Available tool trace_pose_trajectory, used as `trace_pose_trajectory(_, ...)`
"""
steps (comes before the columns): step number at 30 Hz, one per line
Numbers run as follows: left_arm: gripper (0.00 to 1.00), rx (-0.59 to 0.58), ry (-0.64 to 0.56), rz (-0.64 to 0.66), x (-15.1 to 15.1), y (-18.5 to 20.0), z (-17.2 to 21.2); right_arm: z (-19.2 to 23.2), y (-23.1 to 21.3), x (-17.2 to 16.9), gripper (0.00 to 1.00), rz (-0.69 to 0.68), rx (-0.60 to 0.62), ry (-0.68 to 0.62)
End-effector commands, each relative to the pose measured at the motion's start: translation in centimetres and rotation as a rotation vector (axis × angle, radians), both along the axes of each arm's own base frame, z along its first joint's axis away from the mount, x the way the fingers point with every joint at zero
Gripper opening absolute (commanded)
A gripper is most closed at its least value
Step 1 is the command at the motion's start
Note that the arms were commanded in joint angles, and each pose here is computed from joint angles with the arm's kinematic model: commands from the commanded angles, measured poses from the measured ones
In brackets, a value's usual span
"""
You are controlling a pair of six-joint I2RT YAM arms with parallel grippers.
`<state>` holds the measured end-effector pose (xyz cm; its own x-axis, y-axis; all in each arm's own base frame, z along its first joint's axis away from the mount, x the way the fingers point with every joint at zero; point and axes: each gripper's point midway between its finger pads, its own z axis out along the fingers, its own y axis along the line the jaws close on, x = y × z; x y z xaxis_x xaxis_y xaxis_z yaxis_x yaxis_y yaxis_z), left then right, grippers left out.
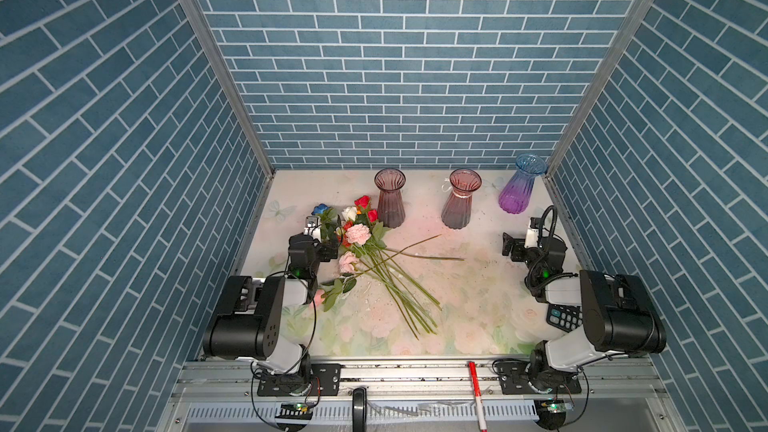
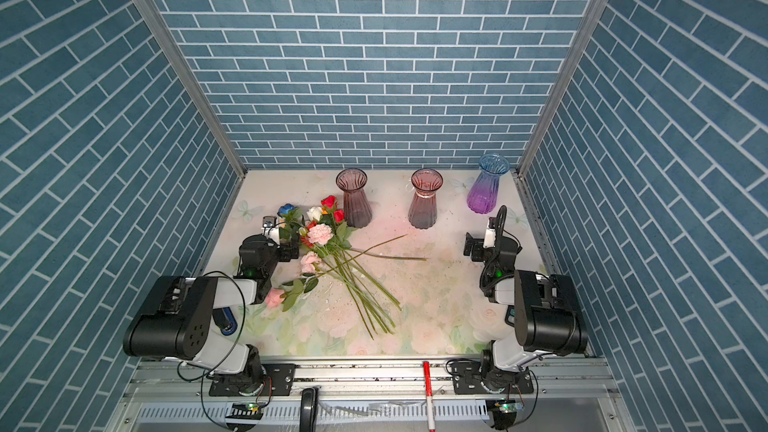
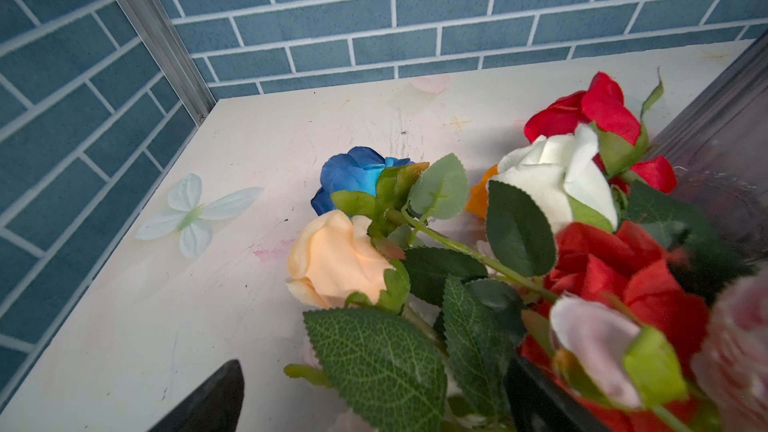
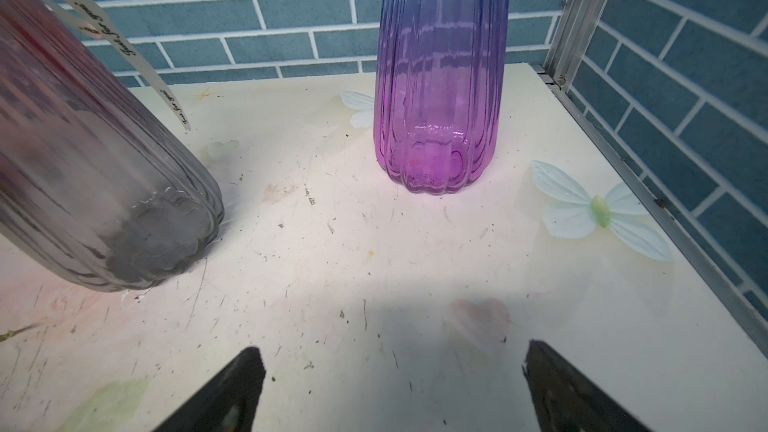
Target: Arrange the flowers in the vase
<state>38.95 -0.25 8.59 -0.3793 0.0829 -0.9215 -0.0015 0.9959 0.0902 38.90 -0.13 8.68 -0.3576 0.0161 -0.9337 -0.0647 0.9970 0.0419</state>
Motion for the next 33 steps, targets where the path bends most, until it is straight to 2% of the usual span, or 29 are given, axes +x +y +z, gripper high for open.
trace_pose_trajectory(1, 1.0, 0.012, -0.028, 0.009, 0.6, 0.3, 0.8, 0.3, 0.4, 0.2, 0.99, 0.031, -0.026, -0.015)
trace_pose_trajectory(11, 1.0, 0.012, -0.031, 0.042, 0.6, 0.9, 0.8, 0.3, 0.1, 0.3, 0.99, 0.018, -0.027, -0.009)
trace_pose_trajectory(14, 1.0, 0.012, -0.03, 0.042, 0.6, 0.9, 0.8, 0.0, -1.8, 0.7, 0.99, -0.101, -0.027, 0.021)
trace_pose_trajectory(18, 1.0, 0.012, -0.031, 0.044, 0.6, 0.9, 0.8, 0.4, -2.4, 0.7, 0.99, -0.158, -0.054, 0.01)
trace_pose_trajectory(19, 1.0, 0.013, -0.034, 0.045, 0.6, 0.9, 0.9, 1.3, -2.8, 0.4, 0.99, -0.208, -0.086, 0.001)
trace_pose_trajectory(21, 1.0, 0.009, -0.068, 0.123, 0.0, 2.1, 2.0, 3.8, -2.3, -0.3, 0.99, -0.207, -0.122, 0.0)
trace_pose_trajectory(23, 1.0, 0.009, -0.099, 0.209, -1.3, 3.5, 4.6, 6.6, -1.9, -0.9, 0.99, -0.212, -0.06, 0.02)
trace_pose_trajectory(27, 1.0, -0.056, -0.162, 0.238, -3.1, 3.6, 9.2, 10.7, -1.4, -2.5, 0.99, -0.261, 0.133, 0.055)
trace_pose_trajectory(30, 1.0, -0.207, -0.097, 0.176, -3.7, 1.5, 10.7, 11.1, -1.4, -3.8, 0.99, -0.363, 0.392, 0.103)
trace_pose_trajectory(33, 1.0, -0.376, -0.025, 0.086, -4.4, -1.5, 11.1, 10.4, 1.4, -4.2, 0.99, -0.272, 0.563, 0.171)
